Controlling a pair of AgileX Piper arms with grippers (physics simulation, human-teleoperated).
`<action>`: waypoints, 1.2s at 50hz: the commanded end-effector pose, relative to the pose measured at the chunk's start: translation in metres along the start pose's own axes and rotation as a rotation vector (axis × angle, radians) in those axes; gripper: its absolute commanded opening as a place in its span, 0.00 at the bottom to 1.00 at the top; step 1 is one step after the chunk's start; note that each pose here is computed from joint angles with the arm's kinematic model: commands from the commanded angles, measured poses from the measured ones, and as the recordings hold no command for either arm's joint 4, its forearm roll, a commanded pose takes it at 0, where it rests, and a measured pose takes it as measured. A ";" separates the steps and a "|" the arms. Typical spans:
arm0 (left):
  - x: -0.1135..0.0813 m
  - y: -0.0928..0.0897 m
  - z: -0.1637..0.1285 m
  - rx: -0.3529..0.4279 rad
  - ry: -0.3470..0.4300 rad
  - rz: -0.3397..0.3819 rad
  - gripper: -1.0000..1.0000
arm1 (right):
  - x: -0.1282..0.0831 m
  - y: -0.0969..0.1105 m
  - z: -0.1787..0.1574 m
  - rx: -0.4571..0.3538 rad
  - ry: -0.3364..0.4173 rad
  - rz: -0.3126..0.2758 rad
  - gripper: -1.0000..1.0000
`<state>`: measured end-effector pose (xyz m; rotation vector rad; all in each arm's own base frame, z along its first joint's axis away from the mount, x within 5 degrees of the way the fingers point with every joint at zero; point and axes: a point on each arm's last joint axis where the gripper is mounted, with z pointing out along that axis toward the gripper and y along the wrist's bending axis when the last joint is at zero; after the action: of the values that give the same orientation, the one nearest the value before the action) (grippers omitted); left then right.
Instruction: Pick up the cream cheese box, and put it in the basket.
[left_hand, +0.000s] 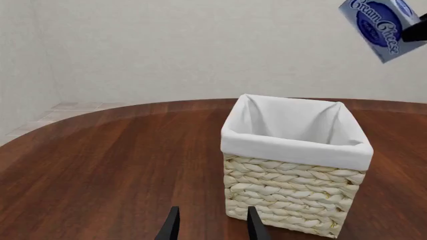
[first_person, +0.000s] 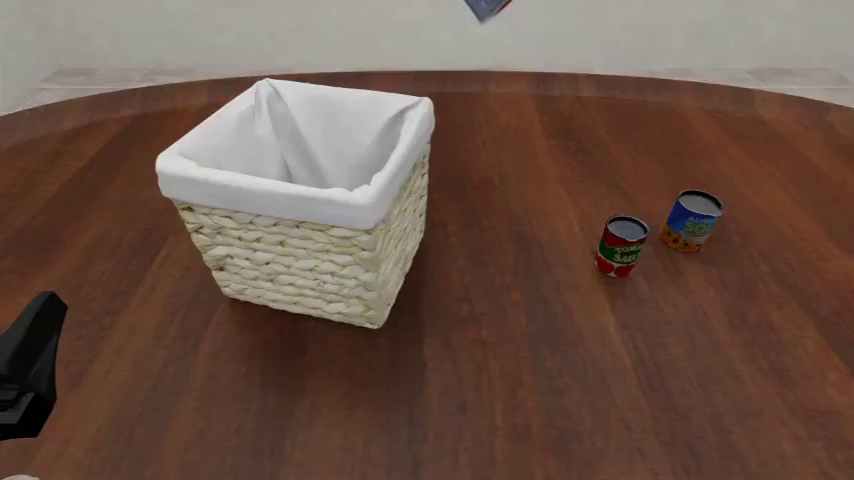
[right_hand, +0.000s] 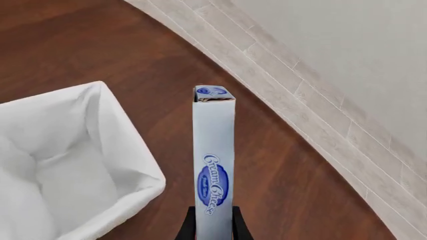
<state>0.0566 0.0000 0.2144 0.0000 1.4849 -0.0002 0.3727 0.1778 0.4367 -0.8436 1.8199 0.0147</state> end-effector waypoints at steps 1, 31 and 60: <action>0.000 0.000 0.000 0.000 0.000 0.000 1.00 | -0.012 0.009 -0.024 -0.001 -0.076 0.018 0.00; 0.000 0.000 0.000 0.000 0.000 0.000 1.00 | -0.045 0.039 -0.037 -0.059 -0.202 0.041 0.00; 0.000 0.000 0.000 0.000 0.000 0.000 1.00 | -0.063 0.092 -0.031 -0.183 -0.276 0.144 0.00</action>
<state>0.0566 0.0000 0.2144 0.0000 1.4849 -0.0001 0.3265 0.2530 0.4594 -0.8271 1.6644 0.2758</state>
